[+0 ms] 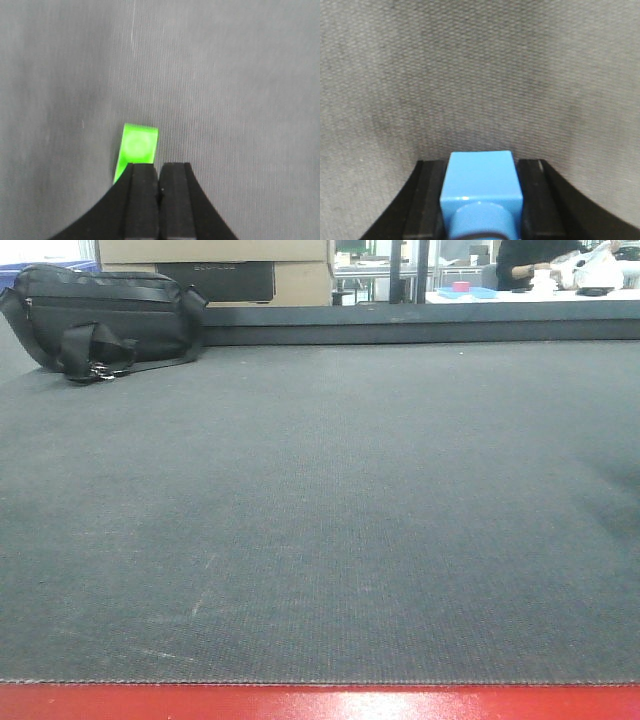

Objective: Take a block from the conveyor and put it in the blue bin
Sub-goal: 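Close left gripper on green block and right gripper on blue block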

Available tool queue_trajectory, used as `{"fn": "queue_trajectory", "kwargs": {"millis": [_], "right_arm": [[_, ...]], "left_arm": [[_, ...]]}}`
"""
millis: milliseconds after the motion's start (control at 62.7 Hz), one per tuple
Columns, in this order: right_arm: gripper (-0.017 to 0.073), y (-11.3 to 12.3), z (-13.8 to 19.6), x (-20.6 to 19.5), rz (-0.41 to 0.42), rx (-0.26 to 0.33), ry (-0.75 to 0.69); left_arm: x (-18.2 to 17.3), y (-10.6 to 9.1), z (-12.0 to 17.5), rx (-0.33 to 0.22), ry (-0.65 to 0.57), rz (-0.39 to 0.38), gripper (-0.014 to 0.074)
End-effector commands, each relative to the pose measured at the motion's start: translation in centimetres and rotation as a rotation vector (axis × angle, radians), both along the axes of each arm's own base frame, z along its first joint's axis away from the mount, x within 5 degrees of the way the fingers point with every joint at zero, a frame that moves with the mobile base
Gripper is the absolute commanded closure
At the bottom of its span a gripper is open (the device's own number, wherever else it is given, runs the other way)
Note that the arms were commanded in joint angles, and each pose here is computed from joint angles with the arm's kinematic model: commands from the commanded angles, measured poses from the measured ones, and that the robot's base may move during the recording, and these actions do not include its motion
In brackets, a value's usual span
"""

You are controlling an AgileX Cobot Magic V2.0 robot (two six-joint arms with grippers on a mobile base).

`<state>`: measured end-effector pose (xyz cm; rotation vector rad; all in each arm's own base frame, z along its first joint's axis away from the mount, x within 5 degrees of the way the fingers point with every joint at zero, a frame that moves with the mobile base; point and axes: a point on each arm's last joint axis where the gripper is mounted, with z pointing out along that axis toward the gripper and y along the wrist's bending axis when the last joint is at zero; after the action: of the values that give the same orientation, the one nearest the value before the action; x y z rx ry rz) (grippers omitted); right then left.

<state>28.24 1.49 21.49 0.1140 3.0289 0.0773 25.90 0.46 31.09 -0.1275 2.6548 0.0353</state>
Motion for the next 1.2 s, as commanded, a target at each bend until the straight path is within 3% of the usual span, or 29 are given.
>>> {"fn": "queue_trajectory", "kwargs": {"millis": [0, 128, 207, 319, 383, 494, 797, 1180], "right_arm": [[0.0713, -0.3, 2.2, -0.6, -0.004, -0.007, -0.082], [0.0713, -0.3, 5.7, -2.0, -0.001, -0.004, -0.231], [0.0713, -0.4, 7.4, -2.9, -0.002, -0.001, -0.317], [0.0713, -0.4, 9.3, -3.9, -0.004, 0.002, -0.416], [0.0713, -0.4, 9.9, -4.3, -0.004, 0.003, -0.448], [0.0713, -0.4, 10.1, -4.5, -0.004, 0.003, -0.455], [0.0713, -0.3, 10.1, -4.6, -0.008, 0.014, -0.442], [0.0713, -0.3, 10.1, -4.6, -0.007, 0.013, -0.438]], "left_arm": [[0.2, 0.3, -0.7, -0.015, 0.057, 0.031, 0.0704], [1.1, 0.5, -2.2, 0.007, 0.123, 0.030, 0.0699], [1.7, 0.6, -3.1, 0.010, 0.157, 0.029, 0.0628], [2.2, 0.6, -3.9, 0.030, 0.174, -0.020, 0.0389], [2.4, 0.6, -4.1, 0.051, 0.183, -0.071, 0.0186], [2.8, 0.7, -4.9, 0.068, 0.210, -0.098, -0.0029], [5.0, 0.7, -8.5, 0.063, 0.262, -0.105, 0.0239], [5.9, 0.8, -11.1, 0.072, 0.333, -0.114, 0.0270]]}}
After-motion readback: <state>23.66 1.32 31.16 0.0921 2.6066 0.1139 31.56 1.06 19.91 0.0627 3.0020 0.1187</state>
